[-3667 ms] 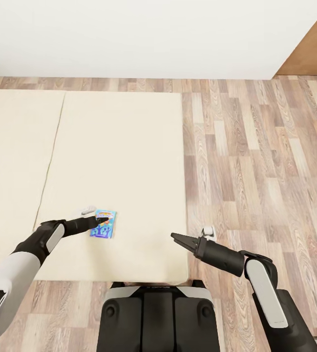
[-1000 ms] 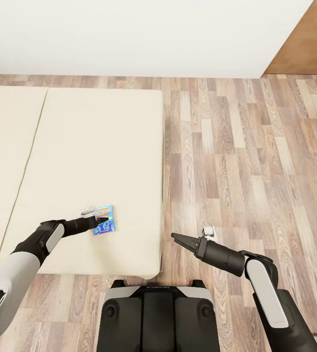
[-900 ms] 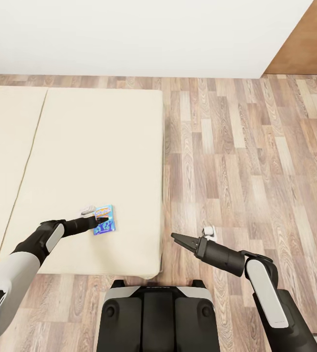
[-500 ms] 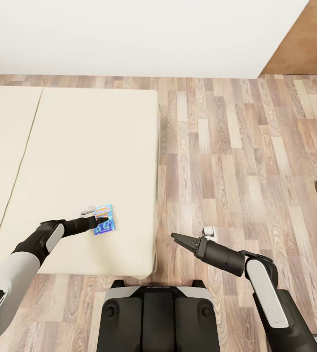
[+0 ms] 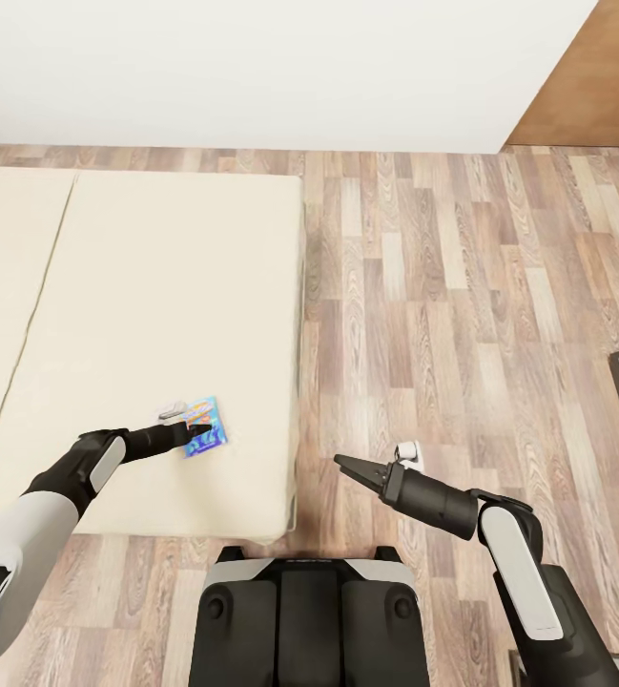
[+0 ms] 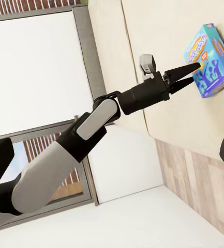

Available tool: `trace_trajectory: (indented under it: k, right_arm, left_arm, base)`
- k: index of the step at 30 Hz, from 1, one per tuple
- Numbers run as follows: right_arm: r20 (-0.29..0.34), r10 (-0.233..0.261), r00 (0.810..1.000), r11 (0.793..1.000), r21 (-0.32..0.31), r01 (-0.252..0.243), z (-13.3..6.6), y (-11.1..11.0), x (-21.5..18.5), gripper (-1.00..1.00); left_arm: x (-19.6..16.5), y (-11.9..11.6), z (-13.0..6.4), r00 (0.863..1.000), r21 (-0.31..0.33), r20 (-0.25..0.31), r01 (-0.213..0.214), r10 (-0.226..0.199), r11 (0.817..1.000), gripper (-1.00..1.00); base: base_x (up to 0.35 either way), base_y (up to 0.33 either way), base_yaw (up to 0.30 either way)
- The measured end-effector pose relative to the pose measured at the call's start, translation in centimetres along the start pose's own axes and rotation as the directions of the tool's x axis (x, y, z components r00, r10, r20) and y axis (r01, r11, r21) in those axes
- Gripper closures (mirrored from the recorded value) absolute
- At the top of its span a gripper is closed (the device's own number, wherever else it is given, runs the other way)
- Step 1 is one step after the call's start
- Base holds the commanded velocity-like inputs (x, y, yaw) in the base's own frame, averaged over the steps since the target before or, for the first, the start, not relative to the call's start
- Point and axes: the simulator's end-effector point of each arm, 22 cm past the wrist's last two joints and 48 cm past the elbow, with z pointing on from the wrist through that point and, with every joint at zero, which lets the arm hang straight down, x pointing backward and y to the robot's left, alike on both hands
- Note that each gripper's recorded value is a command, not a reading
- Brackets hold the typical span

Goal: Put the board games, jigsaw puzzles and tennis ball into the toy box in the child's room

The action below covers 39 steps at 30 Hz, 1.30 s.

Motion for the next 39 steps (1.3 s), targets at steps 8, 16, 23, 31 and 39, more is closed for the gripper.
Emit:
trace_trajectory:
  k: [8, 16, 23, 31, 39]
  right_arm:
    - [0.0, 0.0, 1.0, 1.0, -0.001, 0.0, 0.01, 0.04, 0.0, -1.0]
    - [0.0, 0.0, 1.0, 1.0, -0.003, 0.0, 0.07, 0.08, 0.03, -1.0]
    - [-0.001, 0.001, 1.0, 1.0, -0.003, -0.001, 0.08, 0.07, 0.05, -1.0]
    - [0.0, 0.001, 1.0, 1.0, -0.002, -0.001, 0.06, 0.05, 0.02, -1.0]
    - [0.0, 0.001, 1.0, 1.0, -0.003, -0.001, 0.06, 0.06, 0.01, -1.0]
  left_arm:
    - [-0.03, -0.02, 0.0, 1.0, 0.001, 0.001, 0.001, -0.001, 1.0, -1.0]
    - [-0.02, -0.04, 0.02, 1.0, 0.001, 0.001, 0.001, -0.001, 1.0, -1.0]
    - [-0.04, -0.05, 0.02, 1.0, 0.001, 0.002, 0.001, -0.001, 1.0, -1.0]
    - [-0.02, -0.04, 0.02, 1.0, 0.0, 0.001, 0.001, -0.001, 1.0, -1.0]
    - [0.03, 0.03, 0.03, 1.0, -0.003, -0.001, -0.001, 0.001, 1.0, -1.0]
  base:
    - [0.0, -0.055, 0.0]
    - [0.0, -0.124, 0.0]
    - [0.0, -0.076, 0.0]
    - [0.0, -0.164, 0.0]
    - [0.0, -0.076, 0.0]
